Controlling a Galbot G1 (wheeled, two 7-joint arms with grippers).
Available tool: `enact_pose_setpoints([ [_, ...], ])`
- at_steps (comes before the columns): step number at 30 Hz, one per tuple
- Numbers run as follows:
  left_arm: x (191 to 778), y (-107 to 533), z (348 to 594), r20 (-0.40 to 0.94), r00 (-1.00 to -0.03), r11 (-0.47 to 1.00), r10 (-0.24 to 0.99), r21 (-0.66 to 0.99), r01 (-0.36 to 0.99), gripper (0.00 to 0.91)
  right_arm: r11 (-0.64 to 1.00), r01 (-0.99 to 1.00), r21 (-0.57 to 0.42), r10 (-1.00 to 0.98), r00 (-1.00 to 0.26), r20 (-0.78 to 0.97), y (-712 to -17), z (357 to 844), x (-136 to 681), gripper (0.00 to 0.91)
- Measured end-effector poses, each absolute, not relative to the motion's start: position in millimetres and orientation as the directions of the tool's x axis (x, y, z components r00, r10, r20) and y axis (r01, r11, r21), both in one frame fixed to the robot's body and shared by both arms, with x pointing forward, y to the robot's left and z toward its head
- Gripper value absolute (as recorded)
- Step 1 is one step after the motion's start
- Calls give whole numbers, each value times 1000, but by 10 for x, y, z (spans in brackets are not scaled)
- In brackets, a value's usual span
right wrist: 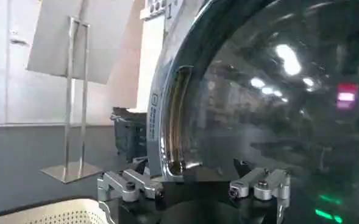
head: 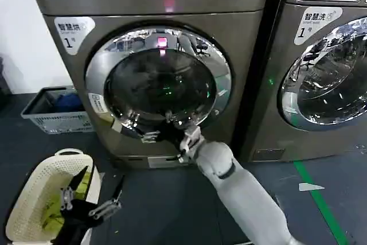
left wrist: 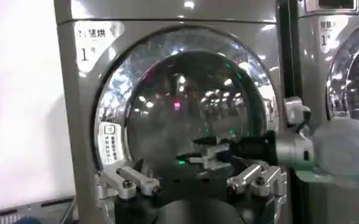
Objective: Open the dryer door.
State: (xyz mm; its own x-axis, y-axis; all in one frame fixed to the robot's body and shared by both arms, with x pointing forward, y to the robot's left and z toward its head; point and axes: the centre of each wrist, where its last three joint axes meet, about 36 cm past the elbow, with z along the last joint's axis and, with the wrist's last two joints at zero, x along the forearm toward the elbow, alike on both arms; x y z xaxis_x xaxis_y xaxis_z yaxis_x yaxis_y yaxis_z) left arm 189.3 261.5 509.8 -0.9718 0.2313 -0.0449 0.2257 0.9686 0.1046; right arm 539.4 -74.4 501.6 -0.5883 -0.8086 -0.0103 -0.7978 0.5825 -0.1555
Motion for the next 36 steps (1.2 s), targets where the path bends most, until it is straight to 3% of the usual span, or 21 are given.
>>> enact_pose_setpoints([
  [36,1894,2576,5141,-65,-968,968,242,87,236,907,517,-839,-167,-848,-530,35,215,5058,5818,907],
])
